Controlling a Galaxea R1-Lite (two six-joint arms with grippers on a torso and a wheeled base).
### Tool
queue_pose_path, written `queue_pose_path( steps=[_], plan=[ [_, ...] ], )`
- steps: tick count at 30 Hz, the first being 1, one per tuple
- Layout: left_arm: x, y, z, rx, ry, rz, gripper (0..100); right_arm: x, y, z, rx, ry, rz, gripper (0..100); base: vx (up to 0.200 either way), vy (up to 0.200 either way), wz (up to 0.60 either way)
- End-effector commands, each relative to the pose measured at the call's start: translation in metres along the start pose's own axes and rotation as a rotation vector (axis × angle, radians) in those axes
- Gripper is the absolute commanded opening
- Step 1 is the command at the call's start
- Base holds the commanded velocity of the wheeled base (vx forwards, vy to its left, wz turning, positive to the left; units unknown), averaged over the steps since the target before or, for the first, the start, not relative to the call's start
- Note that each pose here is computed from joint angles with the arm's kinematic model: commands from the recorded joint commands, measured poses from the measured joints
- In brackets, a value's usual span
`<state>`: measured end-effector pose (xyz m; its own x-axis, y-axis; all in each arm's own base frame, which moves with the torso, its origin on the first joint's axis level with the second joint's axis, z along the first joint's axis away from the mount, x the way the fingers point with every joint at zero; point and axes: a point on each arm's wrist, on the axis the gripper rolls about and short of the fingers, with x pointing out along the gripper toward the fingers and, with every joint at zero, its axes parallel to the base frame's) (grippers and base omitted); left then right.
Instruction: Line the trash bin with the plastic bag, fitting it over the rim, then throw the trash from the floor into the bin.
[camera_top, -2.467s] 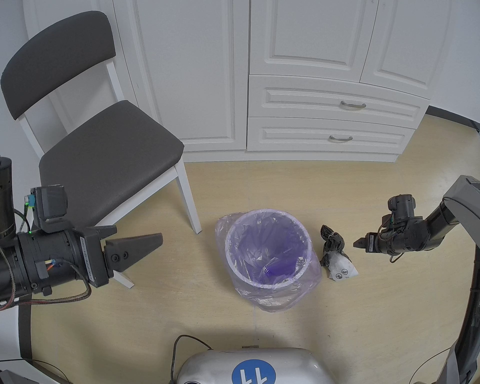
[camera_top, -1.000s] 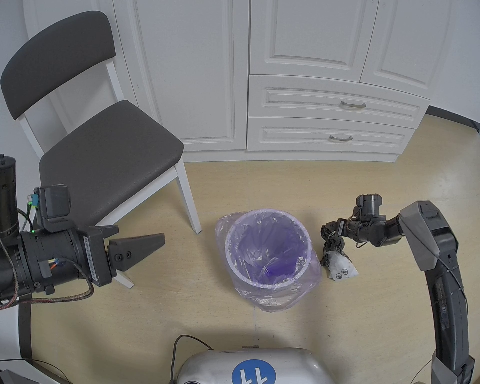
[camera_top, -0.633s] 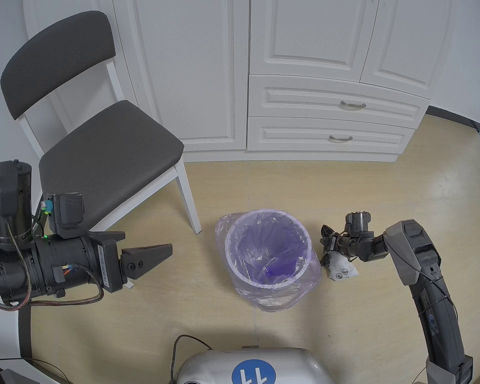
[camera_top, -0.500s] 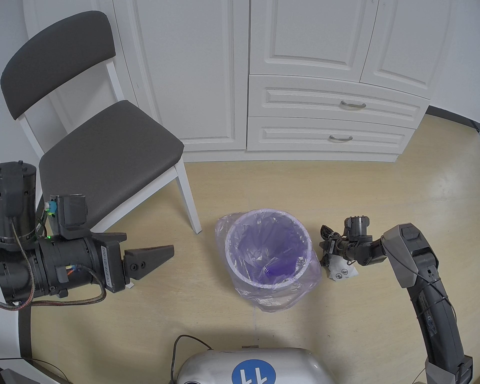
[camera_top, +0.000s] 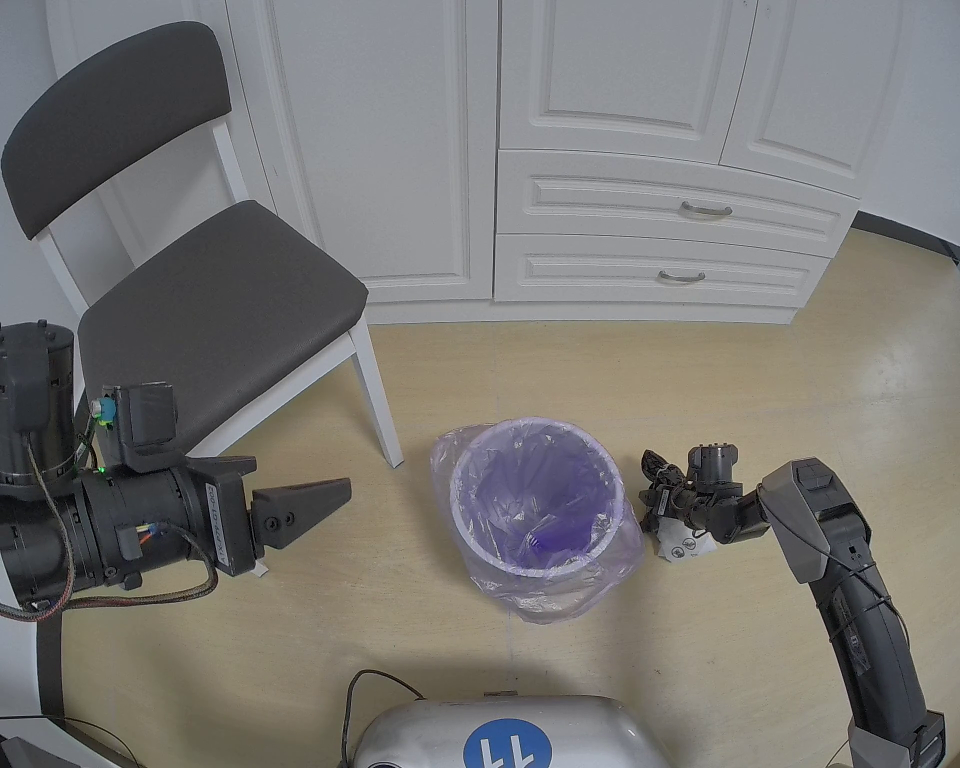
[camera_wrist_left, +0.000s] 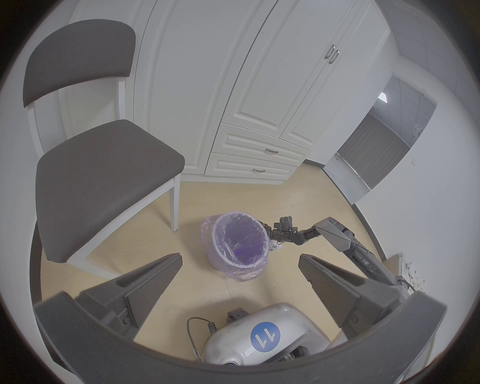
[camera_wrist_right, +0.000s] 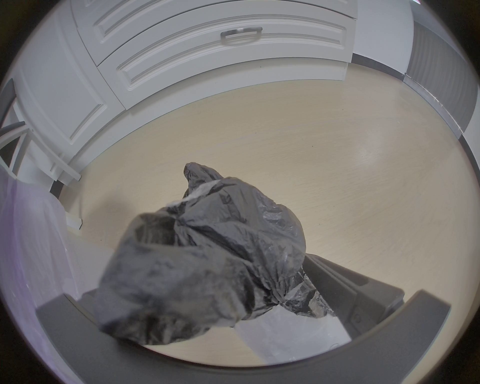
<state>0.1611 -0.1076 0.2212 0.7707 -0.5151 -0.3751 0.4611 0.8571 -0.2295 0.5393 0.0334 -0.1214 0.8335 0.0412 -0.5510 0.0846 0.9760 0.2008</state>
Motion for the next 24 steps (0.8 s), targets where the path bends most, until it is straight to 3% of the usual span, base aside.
queue_pose_path(
  steps=[1, 4, 5, 18, 24],
  plan=[
    [0.0024, 0.0008, -0.0041, 0.001, 0.011, 0.002, 100, 0.0038, -0.0033, -0.0076, -0.002, -0.001, -0.002, 100, 0.0, 0.0, 0.0],
    [0.0038, 0.0011, -0.0052, 0.001, 0.016, 0.006, 100, 0.0057, -0.0036, -0.0089, -0.002, -0.031, 0.006, 100, 0.0, 0.0, 0.0],
    [0.0038, 0.0008, -0.0053, 0.001, 0.017, 0.005, 100, 0.0063, -0.0039, -0.0099, -0.003, -0.034, 0.005, 0, 0.0, 0.0, 0.0],
    [0.0039, 0.0001, -0.0064, 0.005, 0.022, -0.002, 100, 0.0064, -0.004, -0.0066, 0.007, -0.07, 0.012, 0, 0.0, 0.0, 0.0],
    [0.0028, 0.0003, -0.0068, 0.005, 0.019, 0.001, 100, 0.006, -0.0044, -0.0015, 0.014, -0.141, -0.049, 0, 0.0, 0.0, 0.0]
  ],
)
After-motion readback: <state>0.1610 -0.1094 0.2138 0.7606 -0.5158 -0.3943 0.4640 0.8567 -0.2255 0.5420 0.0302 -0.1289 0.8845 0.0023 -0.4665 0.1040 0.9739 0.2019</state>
